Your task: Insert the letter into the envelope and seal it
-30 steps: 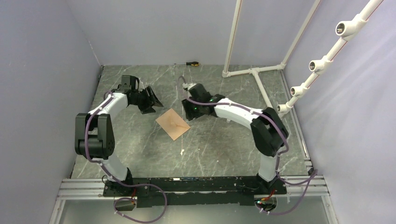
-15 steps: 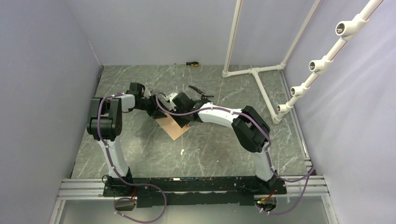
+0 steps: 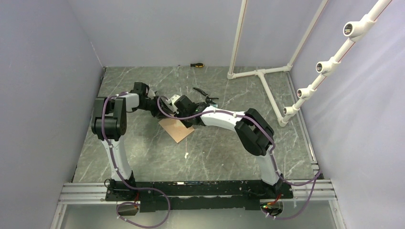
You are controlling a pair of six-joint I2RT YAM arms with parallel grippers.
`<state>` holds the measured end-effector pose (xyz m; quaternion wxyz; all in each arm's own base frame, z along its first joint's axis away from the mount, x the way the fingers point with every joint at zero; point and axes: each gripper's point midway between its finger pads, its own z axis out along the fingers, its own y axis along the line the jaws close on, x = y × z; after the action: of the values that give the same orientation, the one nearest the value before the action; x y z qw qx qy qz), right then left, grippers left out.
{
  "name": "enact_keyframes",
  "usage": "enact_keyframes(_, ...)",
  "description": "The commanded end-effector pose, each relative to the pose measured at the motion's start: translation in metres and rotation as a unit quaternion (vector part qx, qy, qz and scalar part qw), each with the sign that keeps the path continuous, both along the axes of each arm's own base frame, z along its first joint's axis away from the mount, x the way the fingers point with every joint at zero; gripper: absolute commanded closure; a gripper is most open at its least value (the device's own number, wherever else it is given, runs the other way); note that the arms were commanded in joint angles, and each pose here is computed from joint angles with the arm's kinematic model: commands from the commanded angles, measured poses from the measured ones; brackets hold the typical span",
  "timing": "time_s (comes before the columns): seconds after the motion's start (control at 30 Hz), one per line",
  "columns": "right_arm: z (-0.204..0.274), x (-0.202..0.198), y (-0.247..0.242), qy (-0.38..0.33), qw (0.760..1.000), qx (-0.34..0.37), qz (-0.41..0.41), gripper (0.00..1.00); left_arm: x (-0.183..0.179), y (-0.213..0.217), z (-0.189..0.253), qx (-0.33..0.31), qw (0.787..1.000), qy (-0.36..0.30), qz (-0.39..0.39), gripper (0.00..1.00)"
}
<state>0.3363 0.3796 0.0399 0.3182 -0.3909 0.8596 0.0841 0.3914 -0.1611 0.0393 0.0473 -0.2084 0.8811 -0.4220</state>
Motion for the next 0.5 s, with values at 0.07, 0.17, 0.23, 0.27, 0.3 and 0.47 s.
enact_keyframes(0.07, 0.053, 0.027, 0.018, -0.042, 0.996, 0.072, -0.03, 0.78, -0.012, 0.01, -0.03, 0.045, 0.998, 0.043, -0.017, 0.68)
enact_keyframes(0.17, 0.055, 0.031, 0.02, -0.038, 0.996, 0.076, -0.032, 0.77, -0.018, 0.012, -0.039, 0.06, 0.996, 0.057, -0.026, 0.7)
enact_keyframes(0.23, 0.058, 0.033, 0.023, -0.037, 0.996, 0.081, -0.029, 0.71, -0.021, 0.013, -0.044, 0.07, 0.995, 0.062, -0.03, 0.7)
enact_keyframes(0.27, 0.06, 0.033, 0.024, -0.037, 0.995, 0.085, -0.029, 0.71, -0.021, 0.013, -0.045, 0.073, 0.995, 0.064, -0.032, 0.71)
enact_keyframes(0.3, 0.062, 0.035, 0.025, -0.038, 0.995, 0.087, -0.031, 0.71, -0.023, 0.013, -0.047, 0.075, 0.994, 0.066, -0.033, 0.71)
enact_keyframes(0.47, 0.068, 0.038, 0.023, -0.037, 0.994, 0.099, -0.039, 0.87, -0.024, 0.013, -0.05, 0.079, 0.994, 0.071, -0.032, 0.72)
